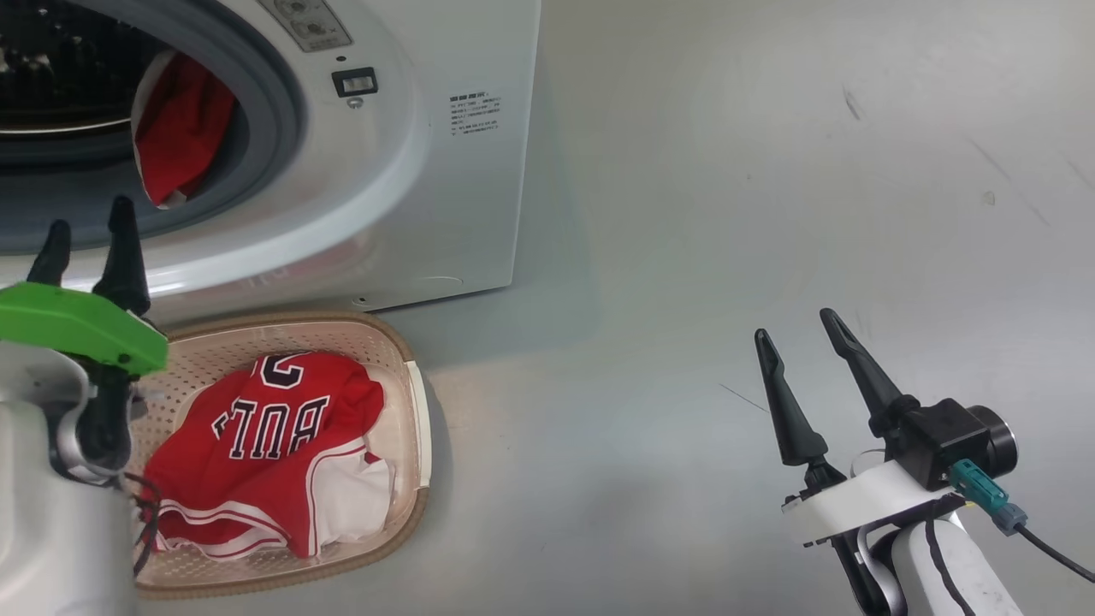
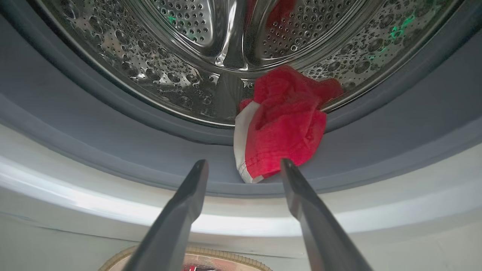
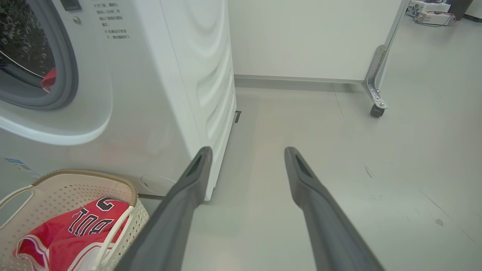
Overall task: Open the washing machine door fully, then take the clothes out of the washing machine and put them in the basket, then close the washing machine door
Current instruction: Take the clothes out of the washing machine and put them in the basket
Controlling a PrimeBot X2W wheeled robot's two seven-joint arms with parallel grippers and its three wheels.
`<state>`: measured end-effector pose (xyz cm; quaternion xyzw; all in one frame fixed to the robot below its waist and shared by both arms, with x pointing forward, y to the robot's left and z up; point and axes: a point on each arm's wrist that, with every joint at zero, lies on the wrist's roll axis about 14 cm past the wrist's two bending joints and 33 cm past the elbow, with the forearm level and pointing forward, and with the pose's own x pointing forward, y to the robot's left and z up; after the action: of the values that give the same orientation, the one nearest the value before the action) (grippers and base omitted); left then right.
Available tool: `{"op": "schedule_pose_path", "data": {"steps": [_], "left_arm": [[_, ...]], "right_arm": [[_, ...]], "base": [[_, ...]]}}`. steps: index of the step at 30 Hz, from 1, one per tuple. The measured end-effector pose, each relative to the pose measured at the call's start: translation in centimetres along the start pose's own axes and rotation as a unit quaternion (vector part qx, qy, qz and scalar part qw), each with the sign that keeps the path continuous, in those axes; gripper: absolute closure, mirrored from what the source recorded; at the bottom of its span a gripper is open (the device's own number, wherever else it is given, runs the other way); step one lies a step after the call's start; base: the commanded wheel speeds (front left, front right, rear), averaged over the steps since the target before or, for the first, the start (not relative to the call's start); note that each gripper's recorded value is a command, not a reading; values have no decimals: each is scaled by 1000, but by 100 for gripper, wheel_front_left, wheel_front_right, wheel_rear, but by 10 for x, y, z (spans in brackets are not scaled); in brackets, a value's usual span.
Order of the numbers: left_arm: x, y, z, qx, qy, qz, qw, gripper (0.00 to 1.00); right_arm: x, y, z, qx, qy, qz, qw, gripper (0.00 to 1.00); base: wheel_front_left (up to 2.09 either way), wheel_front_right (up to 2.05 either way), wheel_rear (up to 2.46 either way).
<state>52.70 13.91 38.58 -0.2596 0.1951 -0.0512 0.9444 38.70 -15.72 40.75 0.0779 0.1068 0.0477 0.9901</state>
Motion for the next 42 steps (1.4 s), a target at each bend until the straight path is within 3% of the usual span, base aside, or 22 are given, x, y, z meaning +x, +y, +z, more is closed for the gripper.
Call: {"op": "schedule_pose_path", "data": {"steps": [9,17,42], "left_arm": [[36,-5,0,-82,48,-12,995,0],[51,-9,-16,-88,121,-12,989,0],[73,-18,-32,-80,203,-11,976,0]], "right_arm": [[2,-10,-5,-4,8,-15,1000,0],[2,-17,-5,-6,10,-25,1000,0],[1,-21,-7,-8,13,-32,999,0]], "base": [[0,0,0],[0,0,0],[0,0,0]]}}
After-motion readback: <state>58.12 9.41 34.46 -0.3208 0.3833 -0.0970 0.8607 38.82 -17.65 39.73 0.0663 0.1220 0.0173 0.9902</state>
